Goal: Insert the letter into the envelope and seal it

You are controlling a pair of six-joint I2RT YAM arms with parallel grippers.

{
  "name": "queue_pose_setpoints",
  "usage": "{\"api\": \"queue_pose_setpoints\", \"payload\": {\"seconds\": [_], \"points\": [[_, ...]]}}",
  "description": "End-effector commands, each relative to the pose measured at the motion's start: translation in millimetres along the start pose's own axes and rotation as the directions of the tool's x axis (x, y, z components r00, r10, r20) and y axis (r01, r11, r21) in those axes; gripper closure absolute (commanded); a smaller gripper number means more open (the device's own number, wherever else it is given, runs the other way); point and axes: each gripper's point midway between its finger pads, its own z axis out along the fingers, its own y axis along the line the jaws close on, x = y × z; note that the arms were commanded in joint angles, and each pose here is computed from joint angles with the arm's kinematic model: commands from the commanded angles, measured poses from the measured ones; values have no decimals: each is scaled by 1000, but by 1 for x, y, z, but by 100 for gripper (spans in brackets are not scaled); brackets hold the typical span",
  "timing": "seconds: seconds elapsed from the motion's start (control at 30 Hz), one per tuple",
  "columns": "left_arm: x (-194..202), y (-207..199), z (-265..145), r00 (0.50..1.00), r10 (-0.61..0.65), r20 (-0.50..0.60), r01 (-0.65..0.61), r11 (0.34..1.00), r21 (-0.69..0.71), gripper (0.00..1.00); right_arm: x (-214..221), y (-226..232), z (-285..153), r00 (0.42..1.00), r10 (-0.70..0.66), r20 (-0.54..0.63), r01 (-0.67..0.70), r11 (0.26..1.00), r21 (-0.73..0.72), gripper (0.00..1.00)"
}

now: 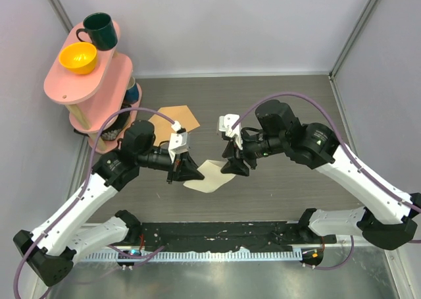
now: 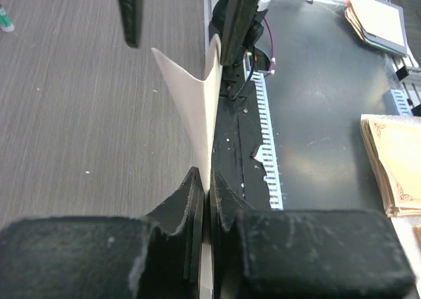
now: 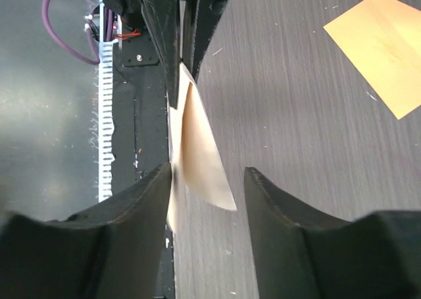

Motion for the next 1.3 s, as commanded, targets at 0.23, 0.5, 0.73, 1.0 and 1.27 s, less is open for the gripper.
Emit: {"api": "queue_pose_setpoints", "payload": {"seconds": [0.23, 0.5, 0.73, 1.0, 1.27], "points": [[-27, -15, -5, 987, 158, 29, -160, 984, 79, 88, -29, 26, -12, 997, -18, 71, 25, 995, -96, 28], [-28, -23, 0, 980, 196, 34, -198, 973, 116, 88, -21, 21, 0, 999, -2, 39, 6, 996, -88, 50], [-31, -18, -3, 980, 193, 40, -195, 979, 54, 75, -9, 21, -4, 1000, -6, 16, 7, 998, -66, 96], [-62, -10, 1, 985, 131, 116, -133, 991, 3, 43, -11, 23, -4, 1000, 14, 22, -12, 997, -74, 99], [-82, -8, 7, 982, 58, 179, -63, 998, 23, 68, -14, 24, -1, 999, 15, 35, -11, 996, -89, 99]]}}
